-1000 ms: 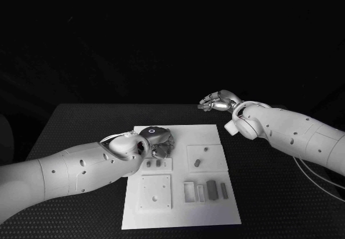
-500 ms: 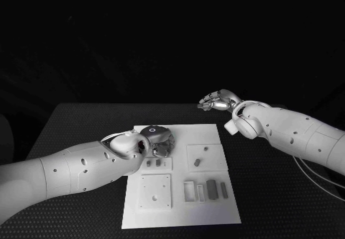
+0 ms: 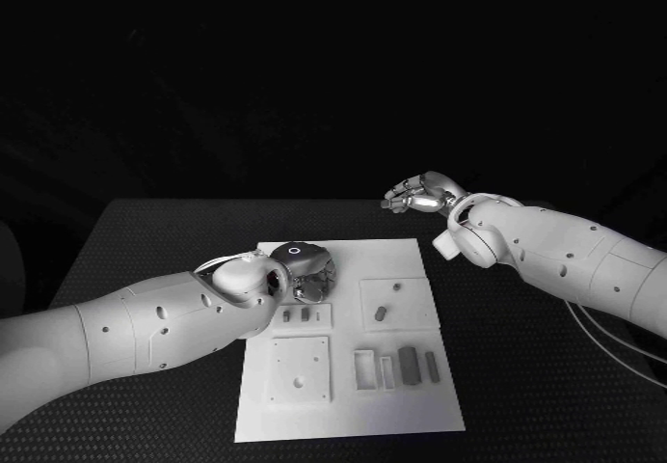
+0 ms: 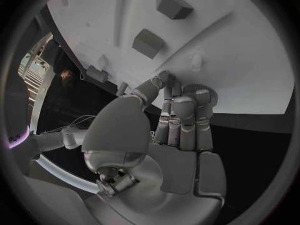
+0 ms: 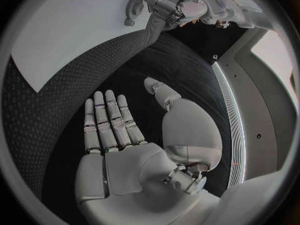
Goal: Assemble the parts on the task board
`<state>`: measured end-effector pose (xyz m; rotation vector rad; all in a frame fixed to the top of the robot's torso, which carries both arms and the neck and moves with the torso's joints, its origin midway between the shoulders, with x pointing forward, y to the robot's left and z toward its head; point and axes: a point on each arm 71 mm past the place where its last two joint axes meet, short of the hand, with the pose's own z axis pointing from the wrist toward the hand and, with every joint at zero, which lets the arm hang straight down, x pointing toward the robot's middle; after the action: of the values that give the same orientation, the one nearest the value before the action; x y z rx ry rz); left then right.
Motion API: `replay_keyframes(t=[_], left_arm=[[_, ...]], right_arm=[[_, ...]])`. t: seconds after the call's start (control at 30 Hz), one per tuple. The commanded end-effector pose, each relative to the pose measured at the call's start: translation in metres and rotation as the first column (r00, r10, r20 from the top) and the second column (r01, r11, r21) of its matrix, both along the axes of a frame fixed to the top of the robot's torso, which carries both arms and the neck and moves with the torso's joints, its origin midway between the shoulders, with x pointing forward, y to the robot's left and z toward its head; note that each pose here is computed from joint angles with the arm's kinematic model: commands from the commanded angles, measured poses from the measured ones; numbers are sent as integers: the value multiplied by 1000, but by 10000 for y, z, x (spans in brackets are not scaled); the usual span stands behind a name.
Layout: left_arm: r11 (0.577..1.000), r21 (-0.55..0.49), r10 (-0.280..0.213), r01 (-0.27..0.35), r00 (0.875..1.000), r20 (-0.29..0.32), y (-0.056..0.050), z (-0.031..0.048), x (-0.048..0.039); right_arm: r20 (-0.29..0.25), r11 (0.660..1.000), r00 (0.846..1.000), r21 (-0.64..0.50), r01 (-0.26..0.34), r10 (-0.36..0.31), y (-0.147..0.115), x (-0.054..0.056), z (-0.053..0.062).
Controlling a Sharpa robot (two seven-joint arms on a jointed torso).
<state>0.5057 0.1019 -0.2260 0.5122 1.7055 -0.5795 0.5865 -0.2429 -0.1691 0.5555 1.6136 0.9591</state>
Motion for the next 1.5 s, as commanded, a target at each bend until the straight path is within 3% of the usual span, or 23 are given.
replay_keyframes(t=[0.03,0.3,0.67,0.97,1.2,1.27,1.5], left_arm=[[997,73,15,-11,998,-60,49,-143,-29],[999,47,13,-11,999,-36,59,-119,-28],[997,-70,29,-28,999,17,121,-40,-17],[989,-128,71,-77,996,-49,212,-45,0],[982,-165,80,-93,993,-83,262,-5,-44],[977,-186,89,-103,992,-84,264,57,-27],[965,-228,109,-128,990,-94,357,154,-51]], right_arm=[[3,1000,1000,3,-17,17,18,-5,2],[3,1000,1000,4,-18,18,23,-5,2],[4,1000,1000,4,-18,18,21,-6,4],[5,1000,1000,4,-17,17,18,-7,5],[5,1000,1000,3,-15,15,6,-8,5],[5,1000,1000,4,-15,15,8,-8,5],[4,1000,1000,3,-13,13,-8,-9,5]])
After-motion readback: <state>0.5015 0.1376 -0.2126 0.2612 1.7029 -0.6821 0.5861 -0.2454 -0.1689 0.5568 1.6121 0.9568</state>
